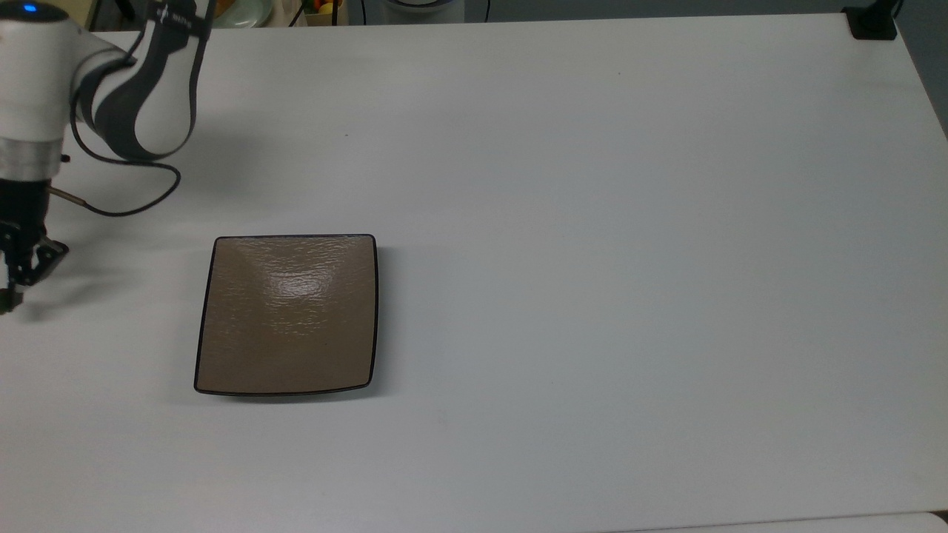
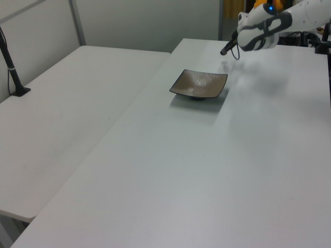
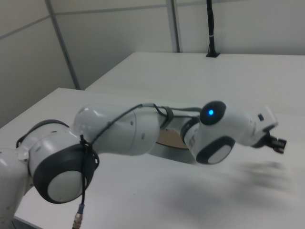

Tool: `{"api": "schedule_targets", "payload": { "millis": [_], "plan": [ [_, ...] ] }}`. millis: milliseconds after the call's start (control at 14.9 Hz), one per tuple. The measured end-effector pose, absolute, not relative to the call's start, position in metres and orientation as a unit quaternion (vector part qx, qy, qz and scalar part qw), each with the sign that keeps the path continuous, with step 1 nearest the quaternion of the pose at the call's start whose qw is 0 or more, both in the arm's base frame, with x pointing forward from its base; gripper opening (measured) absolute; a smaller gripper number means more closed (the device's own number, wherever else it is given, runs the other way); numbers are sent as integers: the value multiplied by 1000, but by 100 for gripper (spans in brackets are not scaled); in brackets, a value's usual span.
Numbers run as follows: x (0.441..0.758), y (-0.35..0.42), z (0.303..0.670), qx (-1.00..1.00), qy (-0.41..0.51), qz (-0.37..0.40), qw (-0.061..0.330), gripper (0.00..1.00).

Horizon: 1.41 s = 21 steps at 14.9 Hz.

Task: Strawberries on a ceramic plate
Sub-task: 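Lift the strawberry and carry it over the brown ceramic plate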

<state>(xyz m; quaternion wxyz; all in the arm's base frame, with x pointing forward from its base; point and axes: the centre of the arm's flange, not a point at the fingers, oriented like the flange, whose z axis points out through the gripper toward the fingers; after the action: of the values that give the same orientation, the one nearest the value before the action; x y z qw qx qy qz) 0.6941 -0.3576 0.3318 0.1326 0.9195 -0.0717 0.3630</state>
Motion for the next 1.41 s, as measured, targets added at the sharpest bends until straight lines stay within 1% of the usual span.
{"api": "schedule_targets", "payload": {
  "millis": [134, 269, 537, 604, 739, 1007, 1209, 1410],
  "plan": [
    [697, -350, 360, 917, -67, 372, 128, 32],
    [701, -336, 388, 919, -59, 372, 116, 32],
    [704, -305, 443, 926, -60, 364, 79, 32],
    [703, -294, 460, 932, -56, 353, 64, 32],
    [700, -279, 477, 941, -53, 330, 41, 32],
    [695, -240, 491, 961, -33, 274, -2, 32],
    [694, -203, 486, 970, -23, 240, -28, 32],
    [697, -175, 476, 973, -45, 222, -47, 32]
  ]
}}
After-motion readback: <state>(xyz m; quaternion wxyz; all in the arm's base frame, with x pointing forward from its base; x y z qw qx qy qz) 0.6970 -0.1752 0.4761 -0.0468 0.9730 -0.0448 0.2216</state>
